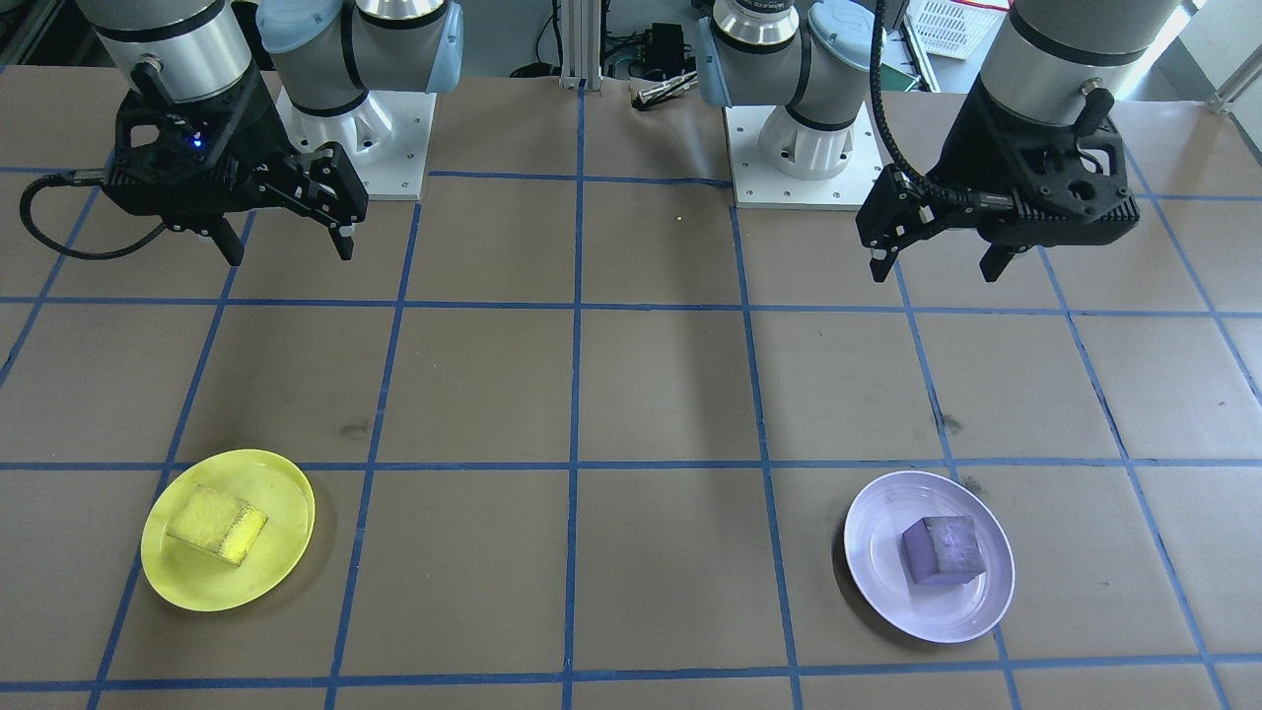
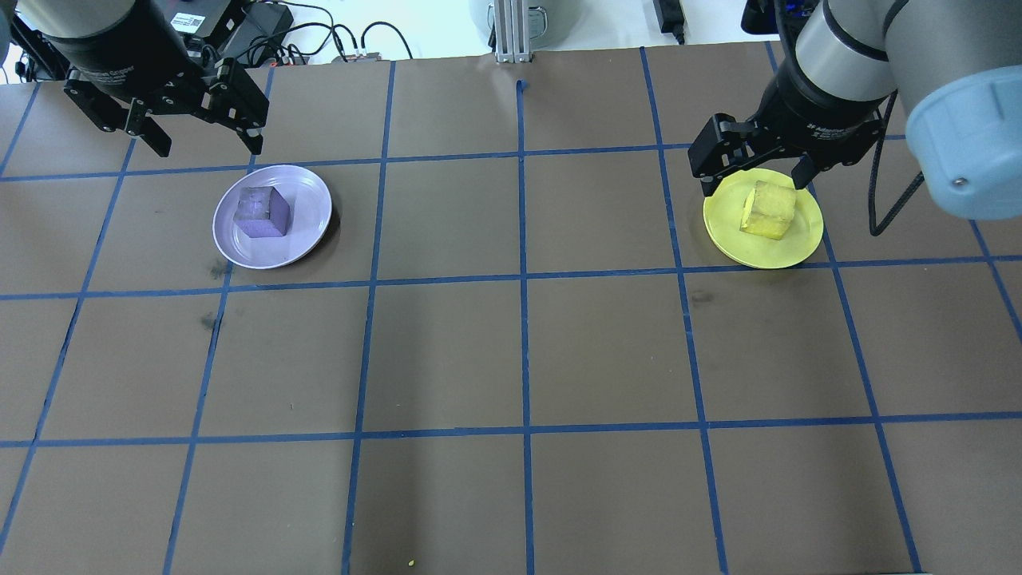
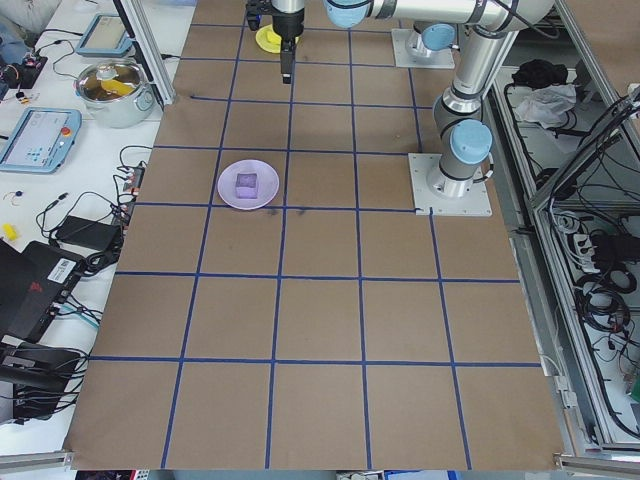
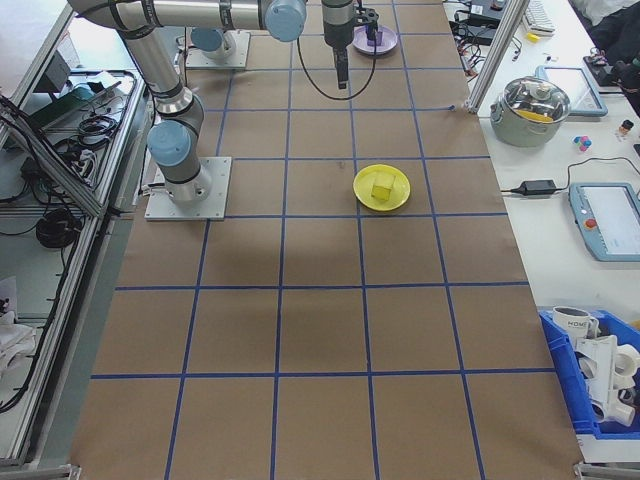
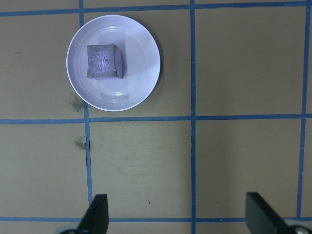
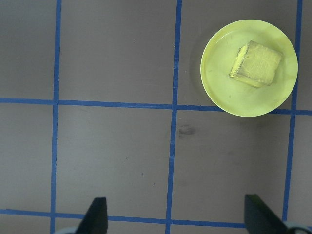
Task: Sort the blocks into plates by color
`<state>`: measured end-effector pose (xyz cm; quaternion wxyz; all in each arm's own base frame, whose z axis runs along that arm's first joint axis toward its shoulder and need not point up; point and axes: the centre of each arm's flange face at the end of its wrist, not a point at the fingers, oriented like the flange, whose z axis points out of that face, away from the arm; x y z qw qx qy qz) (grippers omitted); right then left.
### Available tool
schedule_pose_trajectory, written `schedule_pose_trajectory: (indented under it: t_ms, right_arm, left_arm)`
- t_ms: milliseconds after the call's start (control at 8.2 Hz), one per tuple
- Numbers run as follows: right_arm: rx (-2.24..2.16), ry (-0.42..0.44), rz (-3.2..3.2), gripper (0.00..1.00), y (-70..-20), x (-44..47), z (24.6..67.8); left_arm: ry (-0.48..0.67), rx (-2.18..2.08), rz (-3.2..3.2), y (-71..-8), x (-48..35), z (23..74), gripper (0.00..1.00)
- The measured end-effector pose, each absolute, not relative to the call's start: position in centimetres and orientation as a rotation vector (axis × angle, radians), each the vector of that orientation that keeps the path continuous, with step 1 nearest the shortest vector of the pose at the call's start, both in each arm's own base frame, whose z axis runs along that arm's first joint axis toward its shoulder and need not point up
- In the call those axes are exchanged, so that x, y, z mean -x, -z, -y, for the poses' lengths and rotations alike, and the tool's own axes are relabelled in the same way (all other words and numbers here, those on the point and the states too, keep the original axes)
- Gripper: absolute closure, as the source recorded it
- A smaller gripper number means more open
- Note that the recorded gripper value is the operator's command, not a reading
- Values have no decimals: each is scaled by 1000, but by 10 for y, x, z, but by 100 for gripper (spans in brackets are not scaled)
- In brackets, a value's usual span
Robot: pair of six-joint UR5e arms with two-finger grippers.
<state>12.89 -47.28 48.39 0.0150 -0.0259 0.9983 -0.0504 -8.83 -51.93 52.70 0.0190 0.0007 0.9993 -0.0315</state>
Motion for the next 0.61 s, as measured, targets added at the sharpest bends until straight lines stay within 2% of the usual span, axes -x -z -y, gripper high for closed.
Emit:
schedule_pose_trajectory:
  t_ms: [610]
  right_arm:
    - [85,166,-3105,0,-484,-129,474]
  left_arm:
    - [120,2,-3092,-536,87,517,0]
